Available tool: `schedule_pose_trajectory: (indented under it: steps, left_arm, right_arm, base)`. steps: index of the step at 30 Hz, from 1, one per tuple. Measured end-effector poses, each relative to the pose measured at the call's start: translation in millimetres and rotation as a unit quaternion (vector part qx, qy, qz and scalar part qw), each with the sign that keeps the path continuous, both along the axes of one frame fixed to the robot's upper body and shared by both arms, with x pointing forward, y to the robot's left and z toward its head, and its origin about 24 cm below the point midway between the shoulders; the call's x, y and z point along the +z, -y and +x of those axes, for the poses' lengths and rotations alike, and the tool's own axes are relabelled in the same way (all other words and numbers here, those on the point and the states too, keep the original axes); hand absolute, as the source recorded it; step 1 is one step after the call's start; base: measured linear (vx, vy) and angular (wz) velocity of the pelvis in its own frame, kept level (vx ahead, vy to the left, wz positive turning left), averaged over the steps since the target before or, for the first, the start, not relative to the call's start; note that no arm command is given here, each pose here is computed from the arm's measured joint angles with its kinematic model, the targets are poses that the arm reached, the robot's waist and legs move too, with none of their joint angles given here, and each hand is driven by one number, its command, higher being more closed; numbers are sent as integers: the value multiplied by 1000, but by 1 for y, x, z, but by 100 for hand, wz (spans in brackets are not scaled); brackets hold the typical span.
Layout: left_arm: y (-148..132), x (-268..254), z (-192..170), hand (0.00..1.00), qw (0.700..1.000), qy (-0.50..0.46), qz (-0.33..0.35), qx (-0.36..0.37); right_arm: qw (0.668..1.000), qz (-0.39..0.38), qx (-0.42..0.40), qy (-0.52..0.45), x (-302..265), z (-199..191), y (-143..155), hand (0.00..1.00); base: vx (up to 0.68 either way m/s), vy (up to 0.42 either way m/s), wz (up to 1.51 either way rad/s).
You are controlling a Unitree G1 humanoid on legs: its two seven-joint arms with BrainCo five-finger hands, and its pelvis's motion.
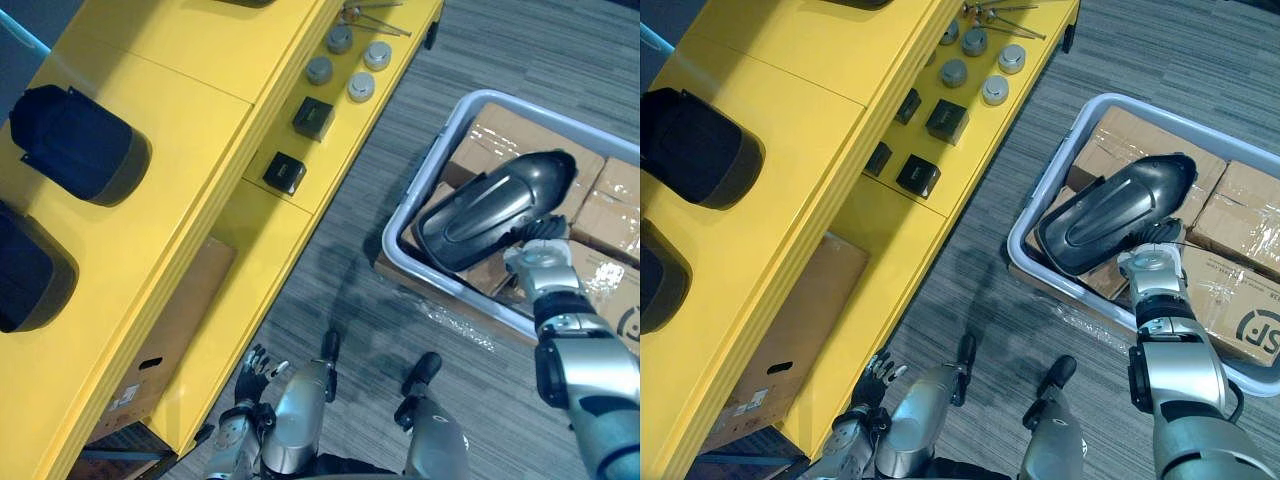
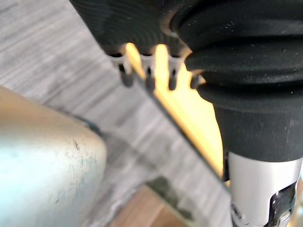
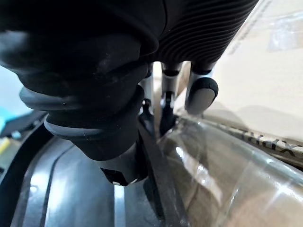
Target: Walk over and take plastic housings, then place them on the shelf
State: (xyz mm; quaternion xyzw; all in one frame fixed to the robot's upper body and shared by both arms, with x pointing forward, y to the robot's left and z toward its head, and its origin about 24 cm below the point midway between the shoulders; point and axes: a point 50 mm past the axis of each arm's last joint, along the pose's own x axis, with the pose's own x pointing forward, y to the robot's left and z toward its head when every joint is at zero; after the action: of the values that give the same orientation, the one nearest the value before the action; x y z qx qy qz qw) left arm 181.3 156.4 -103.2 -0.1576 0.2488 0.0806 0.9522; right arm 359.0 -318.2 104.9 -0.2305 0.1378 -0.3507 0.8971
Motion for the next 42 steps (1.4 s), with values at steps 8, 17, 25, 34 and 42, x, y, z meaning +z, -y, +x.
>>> schedule_pose_trajectory:
  steps: [8, 17, 25, 34, 42]
  left_arm:
    - [-2, 29, 17, 0, 997, 76, 30, 17]
    - [-3, 134, 92, 0, 946, 295, 133, -6]
    - [2, 200, 128, 0, 898, 405, 160, -67]
    - [41, 227, 145, 0, 865, 433, 158, -199]
    - [62, 212, 149, 0, 889, 357, 112, -264]
  right_arm:
    - [996, -71, 4, 61, 7, -6, -7, 100]
    - [970, -155, 50, 182, 43, -3, -39, 100]
    - [946, -213, 99, 225, 55, -3, -64, 100]
    - [897, -263, 217, 281, 72, -3, -104, 100]
    - [859, -298, 307, 282, 70, -5, -135, 100]
  base:
    - [-7, 17, -17]
    - [-50, 24, -24]
    - [6, -4, -14]
    - [-8, 32, -21]
    - [-64, 18, -9]
